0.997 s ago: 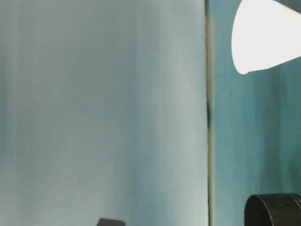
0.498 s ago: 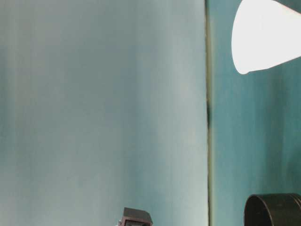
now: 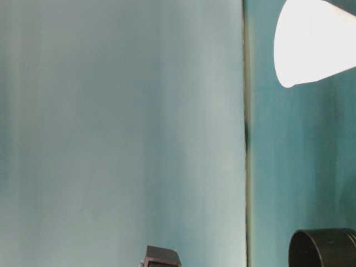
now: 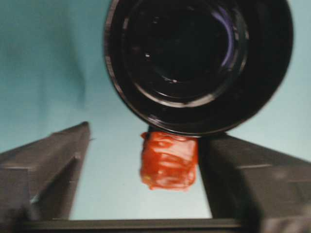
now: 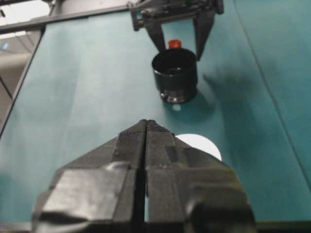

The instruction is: Put the paper cup into the moved red handle cup holder.

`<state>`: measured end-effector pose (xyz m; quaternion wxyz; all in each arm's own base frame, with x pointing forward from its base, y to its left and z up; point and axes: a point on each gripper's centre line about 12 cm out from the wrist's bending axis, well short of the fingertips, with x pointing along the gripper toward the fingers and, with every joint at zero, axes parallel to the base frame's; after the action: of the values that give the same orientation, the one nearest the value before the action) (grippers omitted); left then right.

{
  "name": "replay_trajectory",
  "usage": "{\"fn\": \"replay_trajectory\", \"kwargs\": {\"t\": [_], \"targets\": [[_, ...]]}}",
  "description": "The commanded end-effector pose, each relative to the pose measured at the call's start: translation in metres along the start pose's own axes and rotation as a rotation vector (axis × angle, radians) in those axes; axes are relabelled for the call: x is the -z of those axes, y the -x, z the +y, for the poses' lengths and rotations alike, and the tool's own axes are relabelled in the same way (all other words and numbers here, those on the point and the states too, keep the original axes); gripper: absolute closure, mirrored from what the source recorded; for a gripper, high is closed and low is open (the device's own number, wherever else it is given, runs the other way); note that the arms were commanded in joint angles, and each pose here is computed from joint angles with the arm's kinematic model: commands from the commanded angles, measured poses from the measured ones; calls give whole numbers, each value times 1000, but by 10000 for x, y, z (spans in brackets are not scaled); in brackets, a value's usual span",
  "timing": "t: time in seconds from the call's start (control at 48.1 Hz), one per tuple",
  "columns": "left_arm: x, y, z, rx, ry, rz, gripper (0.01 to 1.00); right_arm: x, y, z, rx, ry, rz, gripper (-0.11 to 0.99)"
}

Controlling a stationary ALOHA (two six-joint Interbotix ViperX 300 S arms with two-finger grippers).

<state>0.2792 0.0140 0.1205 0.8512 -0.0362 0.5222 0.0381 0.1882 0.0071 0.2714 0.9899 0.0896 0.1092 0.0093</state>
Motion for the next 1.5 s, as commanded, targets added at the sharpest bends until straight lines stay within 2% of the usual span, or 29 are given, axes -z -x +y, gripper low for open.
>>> {"fn": "replay_trajectory", "kwargs": {"t": [0.0,0.104,0.145,0.332,0.602,0.685,0.831,0.955,1.101,1.329,1.412,1.475], "targets": [[-56,22,-55,9,-21,-16,362,-89,-7,13,-2,-5,-20,985],[-49,24,-120,19,-64,-15,673,-81,-8,12,-2,-6,-17,985],[-51,22,-138,22,-80,-15,714,-89,-4,13,-2,-5,-20,985],[-60,27,-143,22,-94,-12,715,-81,-8,12,-2,-6,-17,985],[-138,59,-136,21,-88,-33,715,-77,-8,11,-1,-5,-14,985],[-246,162,-121,19,-73,-65,715,-73,-5,10,-1,-5,-14,985],[-474,478,-97,14,-61,-104,715,-69,-8,10,0,-5,-11,985],[-657,869,-96,9,-67,-92,715,-71,-8,10,-1,-5,-12,985],[-753,1183,-79,3,-68,-78,715,-72,-8,10,0,-3,-9,985],[-778,1258,-74,2,-64,-75,715,-66,-5,9,0,-5,-8,985],[-842,1257,-79,2,-69,-85,715,-74,-2,11,-1,-5,-11,985],[-918,1219,-73,-1,-70,-89,715,-81,4,12,-1,-5,-15,985]]}}
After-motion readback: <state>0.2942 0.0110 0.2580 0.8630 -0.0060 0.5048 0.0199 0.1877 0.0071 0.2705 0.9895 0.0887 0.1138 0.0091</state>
